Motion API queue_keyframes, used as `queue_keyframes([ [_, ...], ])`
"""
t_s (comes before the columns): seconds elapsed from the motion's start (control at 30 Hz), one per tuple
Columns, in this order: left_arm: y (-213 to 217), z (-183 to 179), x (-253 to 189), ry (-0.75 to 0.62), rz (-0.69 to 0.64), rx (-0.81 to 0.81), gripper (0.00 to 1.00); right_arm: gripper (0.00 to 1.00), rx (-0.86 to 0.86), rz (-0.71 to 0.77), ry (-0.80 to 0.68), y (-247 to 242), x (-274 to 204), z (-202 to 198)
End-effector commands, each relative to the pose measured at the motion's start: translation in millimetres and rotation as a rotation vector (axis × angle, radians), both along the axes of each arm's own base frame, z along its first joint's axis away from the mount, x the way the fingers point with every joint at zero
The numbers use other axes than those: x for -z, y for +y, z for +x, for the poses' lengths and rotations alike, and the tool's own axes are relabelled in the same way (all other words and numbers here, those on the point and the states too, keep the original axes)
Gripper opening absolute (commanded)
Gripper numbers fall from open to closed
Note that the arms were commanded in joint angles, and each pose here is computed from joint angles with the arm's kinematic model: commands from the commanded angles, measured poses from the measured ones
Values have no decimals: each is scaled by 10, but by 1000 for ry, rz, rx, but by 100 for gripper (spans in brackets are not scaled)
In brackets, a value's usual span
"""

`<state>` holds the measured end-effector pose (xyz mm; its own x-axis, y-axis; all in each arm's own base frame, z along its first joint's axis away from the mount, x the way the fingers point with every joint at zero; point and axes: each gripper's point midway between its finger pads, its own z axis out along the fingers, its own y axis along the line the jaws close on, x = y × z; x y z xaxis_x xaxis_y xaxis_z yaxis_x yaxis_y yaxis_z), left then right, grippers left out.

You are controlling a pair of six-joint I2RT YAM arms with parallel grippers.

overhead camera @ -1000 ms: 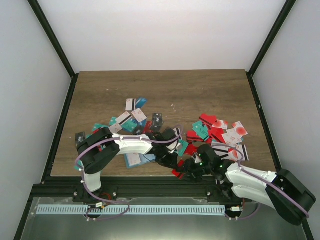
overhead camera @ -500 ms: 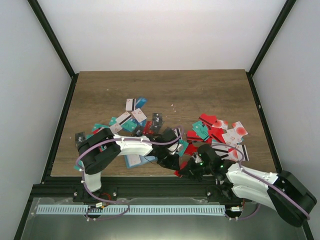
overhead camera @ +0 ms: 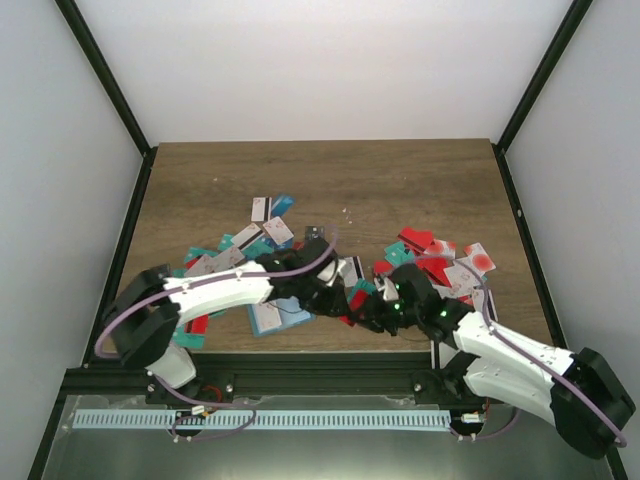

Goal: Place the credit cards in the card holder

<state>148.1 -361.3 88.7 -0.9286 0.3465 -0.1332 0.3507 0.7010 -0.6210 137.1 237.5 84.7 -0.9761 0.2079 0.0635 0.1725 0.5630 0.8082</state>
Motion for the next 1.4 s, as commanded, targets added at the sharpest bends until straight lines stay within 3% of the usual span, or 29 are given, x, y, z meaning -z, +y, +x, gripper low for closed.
queue_keyframes([
  [0.0, 263, 257, -402, -66, -40, -81, 16, 1, -102, -5, -286, 135, -491, 308],
  [0.13, 551, 464, -714, -112, -117, -144, 17, 1, -238, 80, -470, 332, -918, 401],
  [0.27, 650, 521, -1137, -151, -287, -138, 22, 1, -422, 241, -610, 554, -1369, 293],
  [0.57, 690, 391, -1808, -224, -542, -51, 26, 1, -626, 446, -699, 731, -1882, 107],
  [0.83, 755, 276, -2007, -251, -619, -2, 20, 1, -669, 518, -724, 756, -2047, 51],
  [1.13, 827, 181, -2126, -263, -651, 29, 22, 1, -674, 576, -746, 794, -2186, 69],
  [1.37, 845, 146, -2181, -254, -667, 52, 4, 1, -684, 597, -751, 827, -2211, 92],
])
